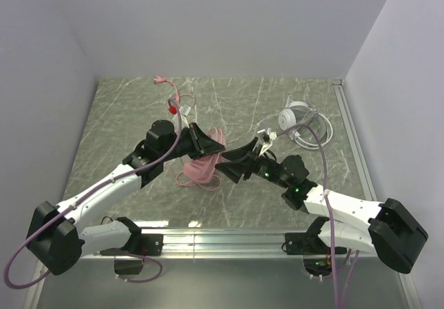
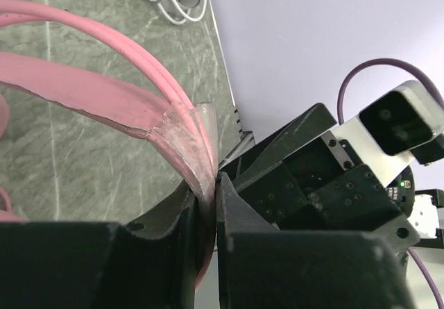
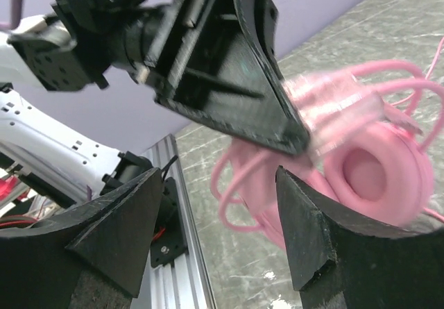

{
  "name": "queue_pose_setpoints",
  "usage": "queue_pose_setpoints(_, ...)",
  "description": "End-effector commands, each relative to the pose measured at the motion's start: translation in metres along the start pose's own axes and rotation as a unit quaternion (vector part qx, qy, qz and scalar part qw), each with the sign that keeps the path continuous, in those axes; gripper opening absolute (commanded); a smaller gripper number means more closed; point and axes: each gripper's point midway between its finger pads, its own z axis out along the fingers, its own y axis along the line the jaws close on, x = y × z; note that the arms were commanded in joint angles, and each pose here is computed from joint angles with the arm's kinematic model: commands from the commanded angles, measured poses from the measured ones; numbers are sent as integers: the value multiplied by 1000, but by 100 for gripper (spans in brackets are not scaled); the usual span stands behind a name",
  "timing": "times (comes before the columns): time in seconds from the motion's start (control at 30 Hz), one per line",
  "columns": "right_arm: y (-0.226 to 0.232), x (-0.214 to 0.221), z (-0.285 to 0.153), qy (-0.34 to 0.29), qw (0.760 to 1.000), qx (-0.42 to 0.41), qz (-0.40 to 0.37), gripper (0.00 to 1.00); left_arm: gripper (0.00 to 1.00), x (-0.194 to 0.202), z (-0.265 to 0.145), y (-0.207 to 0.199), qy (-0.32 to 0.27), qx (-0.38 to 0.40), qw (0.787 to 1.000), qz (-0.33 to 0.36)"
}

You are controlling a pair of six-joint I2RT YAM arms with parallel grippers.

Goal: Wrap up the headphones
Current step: Pass the headphones from the left arm to the right

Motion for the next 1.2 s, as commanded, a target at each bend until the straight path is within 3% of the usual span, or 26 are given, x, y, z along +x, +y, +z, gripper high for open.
queue_pose_setpoints(0.0,-7,5,-8,-4,1000,16,-4,74,0,-30,-25,-74,-54,75,994,65)
queue_pose_setpoints(0.13,-7,5,-10,-3,1000,20,-7,74,0,-38,-34,-73,-82,56,992,80)
queue_pose_setpoints(0.4,-11,8,-4,-2,1000,20,2,74,0,-38,-40,-83,-81,71,991,84)
queue_pose_setpoints(0.83,29,-8,9,-19,996,-82,-20,73,0,-22,-26,-86,-31,124,991,49)
queue_pose_setpoints(1.17,38,-14,22,-17,995,-94,-27,72,0,-18,-18,-83,-11,133,990,35)
